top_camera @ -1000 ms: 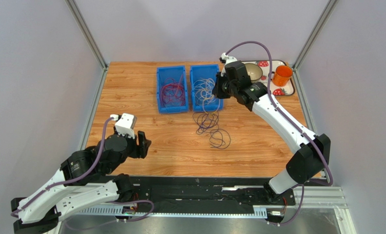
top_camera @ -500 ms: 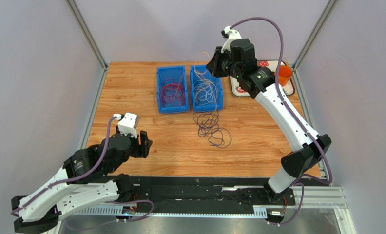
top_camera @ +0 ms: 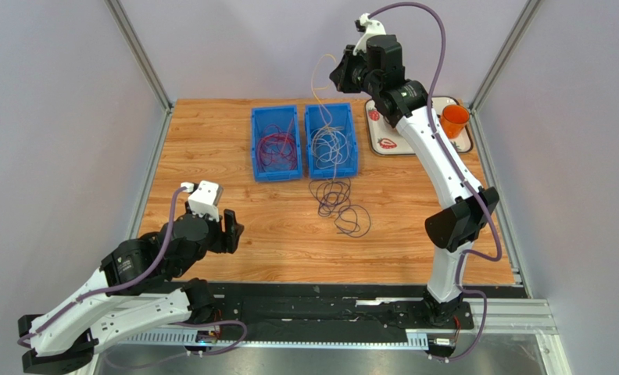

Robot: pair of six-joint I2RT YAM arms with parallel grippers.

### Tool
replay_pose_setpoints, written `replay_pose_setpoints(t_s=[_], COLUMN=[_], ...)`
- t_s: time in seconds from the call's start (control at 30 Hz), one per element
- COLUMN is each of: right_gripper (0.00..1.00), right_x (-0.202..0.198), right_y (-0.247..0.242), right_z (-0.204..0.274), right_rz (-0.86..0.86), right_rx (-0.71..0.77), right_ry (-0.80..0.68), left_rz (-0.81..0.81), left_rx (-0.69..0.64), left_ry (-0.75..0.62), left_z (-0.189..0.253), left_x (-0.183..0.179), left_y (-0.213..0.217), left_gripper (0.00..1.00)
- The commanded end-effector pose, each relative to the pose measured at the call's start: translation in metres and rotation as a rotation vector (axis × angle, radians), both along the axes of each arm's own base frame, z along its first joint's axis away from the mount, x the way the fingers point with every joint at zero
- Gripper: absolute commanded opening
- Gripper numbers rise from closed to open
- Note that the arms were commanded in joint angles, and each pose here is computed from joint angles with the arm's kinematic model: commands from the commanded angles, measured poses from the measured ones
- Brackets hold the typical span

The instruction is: Untangle the cables

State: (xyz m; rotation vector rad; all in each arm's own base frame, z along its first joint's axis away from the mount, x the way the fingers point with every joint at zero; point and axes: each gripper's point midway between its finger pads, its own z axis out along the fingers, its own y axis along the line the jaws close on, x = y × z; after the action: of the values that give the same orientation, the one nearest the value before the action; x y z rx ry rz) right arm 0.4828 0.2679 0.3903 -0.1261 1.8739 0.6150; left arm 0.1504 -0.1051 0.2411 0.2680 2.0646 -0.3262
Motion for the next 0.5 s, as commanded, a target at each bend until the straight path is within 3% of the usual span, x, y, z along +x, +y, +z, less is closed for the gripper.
replay_pose_setpoints(t_s=[0.0,0.03,0.07,0.13,0.23,0.47], right_gripper=[0.00,0.00,0.00,0.00,0.00,0.00], right_x=[0.004,0.005,0.009,0.016,0.034,0.062], right_y=[0.007,0.012,0.016,0.014,0.010,0.015], right_z=[0.046,0.057,0.031,0.027,-0.017,-0.097], right_rz=[0.097,0.140,0.168,0.161,0.135,0.139], right_rx=[0.023,-0.008,-0.043,-0.079,-0.161,-0.193], right_ry=[-0.177,-0.275,-0.261,-0.330,-0.292,-0.161], left_rz=[-0.007,-0.005,-0.005,-0.004,-0.003,-0.004], left_rx=[-0.009,-0.011,-0.011,-0.009,-0.005,0.011], left_ry=[-0.023,-0.025,-0.025,-0.025,-0.024,-0.014], left_z=[0.006,0.007,0.007,0.006,0.006,0.003], left_x=[0.001,0.002,0.001,0.002,0.002,0.003], left_y=[-0.001,0.000,0.000,0.000,0.000,-0.002], left_gripper=[0.69,0.69,0.69,0.69,0.69,0.69])
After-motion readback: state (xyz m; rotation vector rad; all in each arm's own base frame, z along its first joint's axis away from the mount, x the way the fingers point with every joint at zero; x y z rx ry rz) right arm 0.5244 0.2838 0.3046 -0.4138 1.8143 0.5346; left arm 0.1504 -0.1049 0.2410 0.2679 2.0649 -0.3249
